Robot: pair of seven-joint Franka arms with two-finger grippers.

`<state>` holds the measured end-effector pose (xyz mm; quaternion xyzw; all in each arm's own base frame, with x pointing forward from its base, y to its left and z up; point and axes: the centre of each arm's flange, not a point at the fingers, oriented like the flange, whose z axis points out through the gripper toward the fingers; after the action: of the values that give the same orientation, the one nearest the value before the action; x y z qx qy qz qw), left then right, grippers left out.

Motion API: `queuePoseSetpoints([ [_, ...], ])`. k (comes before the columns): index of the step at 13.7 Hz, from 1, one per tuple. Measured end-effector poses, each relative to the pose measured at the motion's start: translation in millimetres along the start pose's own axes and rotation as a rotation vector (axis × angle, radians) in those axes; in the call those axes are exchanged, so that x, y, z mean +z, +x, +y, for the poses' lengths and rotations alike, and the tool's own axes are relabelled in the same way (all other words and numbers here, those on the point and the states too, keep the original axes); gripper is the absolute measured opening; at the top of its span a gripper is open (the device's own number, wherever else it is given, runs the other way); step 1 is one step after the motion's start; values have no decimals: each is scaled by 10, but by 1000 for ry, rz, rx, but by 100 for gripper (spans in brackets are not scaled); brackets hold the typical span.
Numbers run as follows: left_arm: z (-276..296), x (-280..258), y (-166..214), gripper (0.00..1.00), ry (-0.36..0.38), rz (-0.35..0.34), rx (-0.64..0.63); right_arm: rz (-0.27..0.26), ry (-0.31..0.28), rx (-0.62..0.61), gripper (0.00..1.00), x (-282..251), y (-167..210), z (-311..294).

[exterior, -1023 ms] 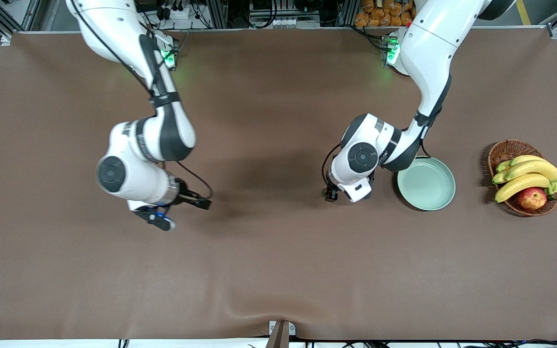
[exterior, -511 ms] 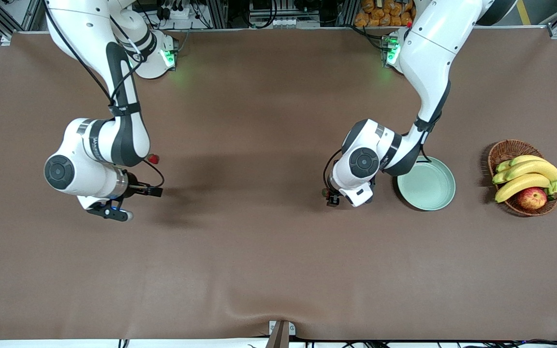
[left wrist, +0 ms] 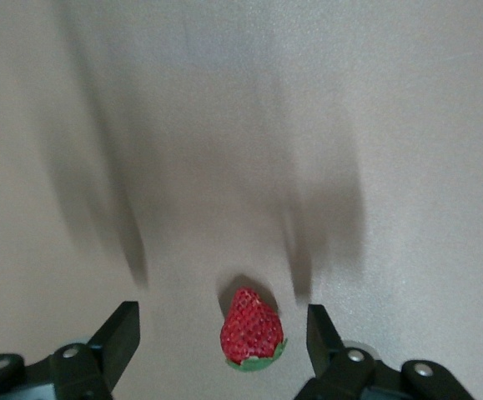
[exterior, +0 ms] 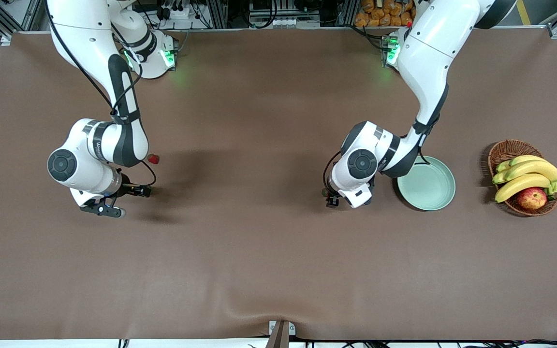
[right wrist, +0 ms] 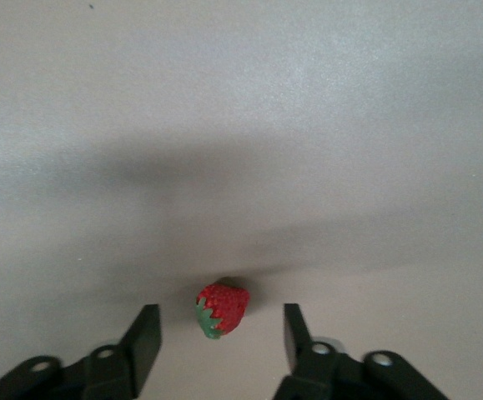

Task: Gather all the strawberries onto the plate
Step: 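Grasp the strawberry with the left gripper while the right gripper grasps another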

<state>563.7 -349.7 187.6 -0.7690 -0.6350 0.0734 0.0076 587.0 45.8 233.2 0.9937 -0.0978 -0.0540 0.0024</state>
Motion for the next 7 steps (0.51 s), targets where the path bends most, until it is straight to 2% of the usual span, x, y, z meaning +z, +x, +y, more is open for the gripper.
queuePoseSetpoints([
  [3, 36, 4, -25, 89, -5, -4, 1, 14, -4, 1, 65, 149, -12, -56],
  [7, 61, 71, -42, 87, -1, -5, 0, -3, -29, -9, 66, 489, -69, -154],
])
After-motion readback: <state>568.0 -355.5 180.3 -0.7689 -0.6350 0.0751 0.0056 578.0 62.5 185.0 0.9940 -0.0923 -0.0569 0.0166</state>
